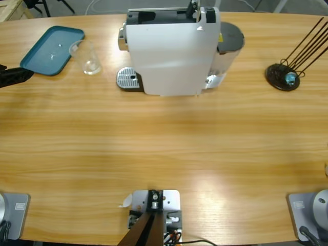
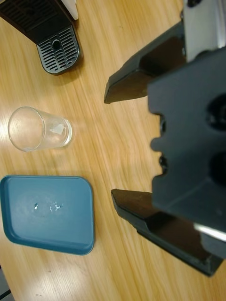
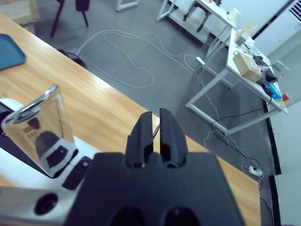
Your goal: Pour coffee
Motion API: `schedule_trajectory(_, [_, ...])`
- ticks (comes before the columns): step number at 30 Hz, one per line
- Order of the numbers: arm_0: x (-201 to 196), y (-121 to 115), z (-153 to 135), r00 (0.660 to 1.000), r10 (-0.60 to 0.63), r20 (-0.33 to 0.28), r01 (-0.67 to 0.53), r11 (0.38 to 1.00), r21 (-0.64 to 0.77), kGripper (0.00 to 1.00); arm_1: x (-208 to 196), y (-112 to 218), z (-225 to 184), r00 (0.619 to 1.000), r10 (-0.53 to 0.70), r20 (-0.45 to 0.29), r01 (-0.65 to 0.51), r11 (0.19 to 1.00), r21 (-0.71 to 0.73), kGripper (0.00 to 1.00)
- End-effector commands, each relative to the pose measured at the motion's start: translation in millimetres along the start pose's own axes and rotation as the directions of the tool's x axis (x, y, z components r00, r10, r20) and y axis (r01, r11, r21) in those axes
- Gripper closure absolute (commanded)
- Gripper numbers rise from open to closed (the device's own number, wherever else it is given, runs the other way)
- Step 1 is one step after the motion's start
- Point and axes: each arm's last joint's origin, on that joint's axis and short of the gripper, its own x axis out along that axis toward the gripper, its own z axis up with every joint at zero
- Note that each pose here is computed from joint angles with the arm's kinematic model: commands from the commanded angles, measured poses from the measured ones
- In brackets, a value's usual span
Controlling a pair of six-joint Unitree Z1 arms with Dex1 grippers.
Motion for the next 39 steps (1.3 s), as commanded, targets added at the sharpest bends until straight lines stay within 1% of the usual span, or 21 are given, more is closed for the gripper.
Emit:
schedule_trajectory(1, [8.7,-1.2,-3.2,0.999,0.017,-0.033,-0.017,1.0,0.001,0.216,30.0,79.9,-26.8,0.992,0.082,-0.091,-0.09,0.993,-0.079,1.0])
schedule_trajectory(4, [9.4,-1.4,-3.1,0.999,0.017,-0.036,-0.017,1.0,0.002,0.216,34.8,88.1,-27.4,0.992,0.089,-0.094,-0.097,0.992,-0.085,1.0])
schedule_trajectory(8, [9.7,-1.5,-3.1,0.999,0.017,-0.037,-0.017,1.0,0.002,0.216,37.4,94.2,-20.4,0.992,0.099,-0.08,-0.106,0.991,-0.087,1.0])
schedule_trajectory(16, [10.5,-1.7,-3.0,0.999,0.018,-0.039,-0.018,1.0,0.003,0.216,43.1,142.7,-8.5,0.983,0.173,-0.065,-0.18,0.976,-0.123,1.0])
schedule_trajectory(28, [11.4,-1.9,-2.9,0.999,0.018,-0.044,-0.018,1.0,0.004,0.216,68.8,178.8,-35.9,0.966,0.205,-0.155,-0.228,0.963,-0.145,1.0])
schedule_trajectory(39, [11.8,-2.1,-2.5,0.999,0.017,-0.044,-0.017,1.0,0.004,0.216,88.2,205.5,-56.9,0.936,0.279,-0.216,-0.308,0.945,-0.11,1.0])
